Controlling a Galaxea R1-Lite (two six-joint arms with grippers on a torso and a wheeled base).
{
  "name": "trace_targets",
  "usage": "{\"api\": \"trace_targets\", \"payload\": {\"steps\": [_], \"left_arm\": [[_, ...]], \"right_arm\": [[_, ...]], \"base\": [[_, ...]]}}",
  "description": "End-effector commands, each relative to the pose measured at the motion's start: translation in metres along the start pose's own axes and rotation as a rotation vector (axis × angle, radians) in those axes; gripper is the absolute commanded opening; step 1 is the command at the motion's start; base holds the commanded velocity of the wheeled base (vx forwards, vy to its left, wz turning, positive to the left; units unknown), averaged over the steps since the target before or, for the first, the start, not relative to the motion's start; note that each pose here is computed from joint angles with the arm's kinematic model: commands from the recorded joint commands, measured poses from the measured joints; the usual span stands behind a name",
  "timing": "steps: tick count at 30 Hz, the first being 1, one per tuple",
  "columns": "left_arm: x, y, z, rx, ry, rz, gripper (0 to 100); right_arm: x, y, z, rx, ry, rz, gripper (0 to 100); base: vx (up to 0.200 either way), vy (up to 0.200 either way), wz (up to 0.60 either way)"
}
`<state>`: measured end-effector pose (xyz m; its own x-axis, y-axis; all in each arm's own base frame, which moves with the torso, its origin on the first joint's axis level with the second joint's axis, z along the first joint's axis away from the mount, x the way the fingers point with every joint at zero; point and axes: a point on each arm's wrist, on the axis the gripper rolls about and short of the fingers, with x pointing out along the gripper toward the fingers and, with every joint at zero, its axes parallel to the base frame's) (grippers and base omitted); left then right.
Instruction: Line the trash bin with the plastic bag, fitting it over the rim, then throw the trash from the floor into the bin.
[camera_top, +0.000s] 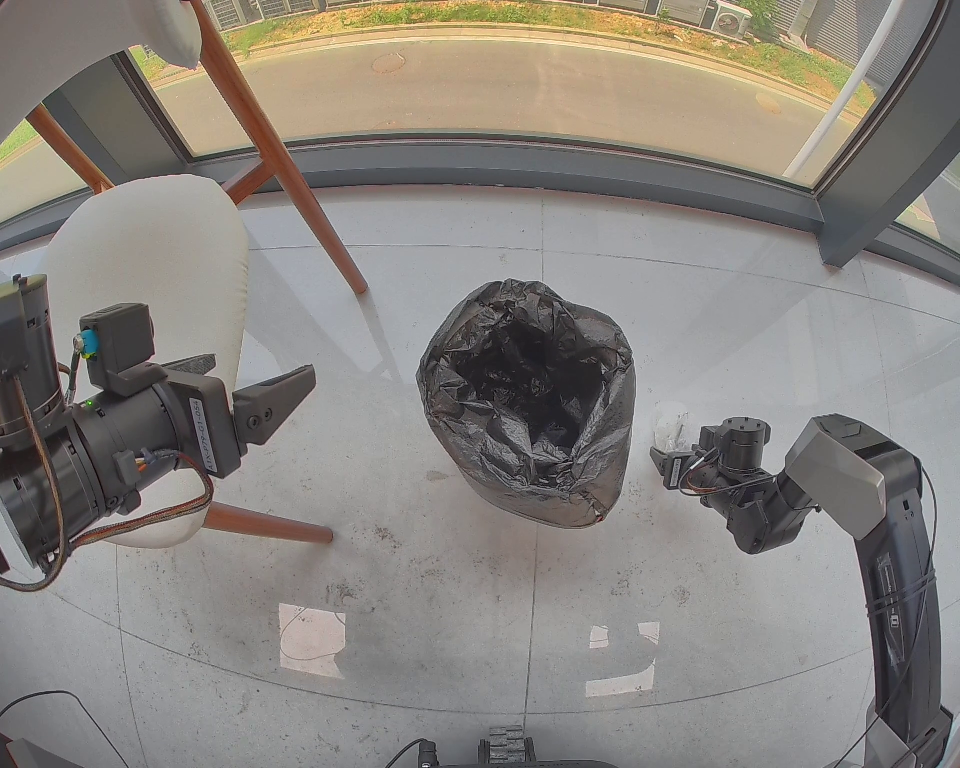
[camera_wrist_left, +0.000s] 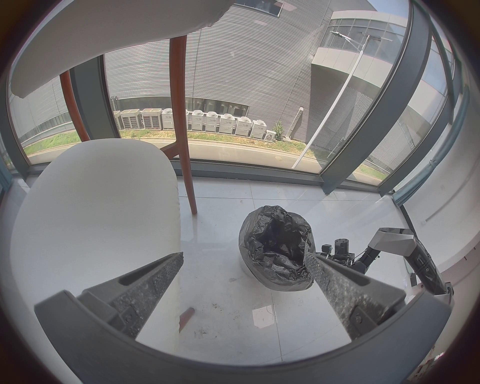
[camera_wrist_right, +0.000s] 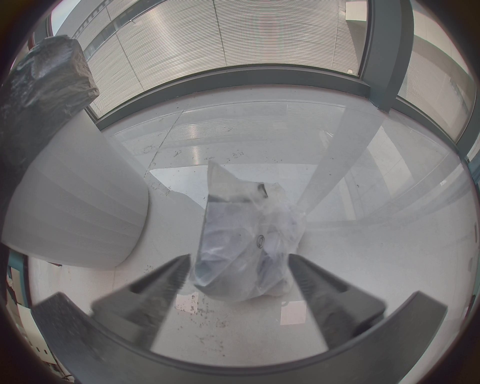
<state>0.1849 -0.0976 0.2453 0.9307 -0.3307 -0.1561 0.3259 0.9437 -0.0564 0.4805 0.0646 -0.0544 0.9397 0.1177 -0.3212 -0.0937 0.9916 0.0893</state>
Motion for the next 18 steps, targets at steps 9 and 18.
{"api": "trace_targets", "payload": {"steps": [9,18], "left_arm": [[0.000,0.002,-0.001,0.000,0.002,0.006,100],[-0.005,0.002,0.004,0.062,-0.025,0.006,100]], "right_arm": [[-0.006,-0.002,0.032,-0.006,-0.084,0.041,0],[-0.125,0.022,0.166,-0.037,-0.325,0.197,0]], "base": [[0.000,0.000,0.00],[0.000,0.000,0.00]]}}
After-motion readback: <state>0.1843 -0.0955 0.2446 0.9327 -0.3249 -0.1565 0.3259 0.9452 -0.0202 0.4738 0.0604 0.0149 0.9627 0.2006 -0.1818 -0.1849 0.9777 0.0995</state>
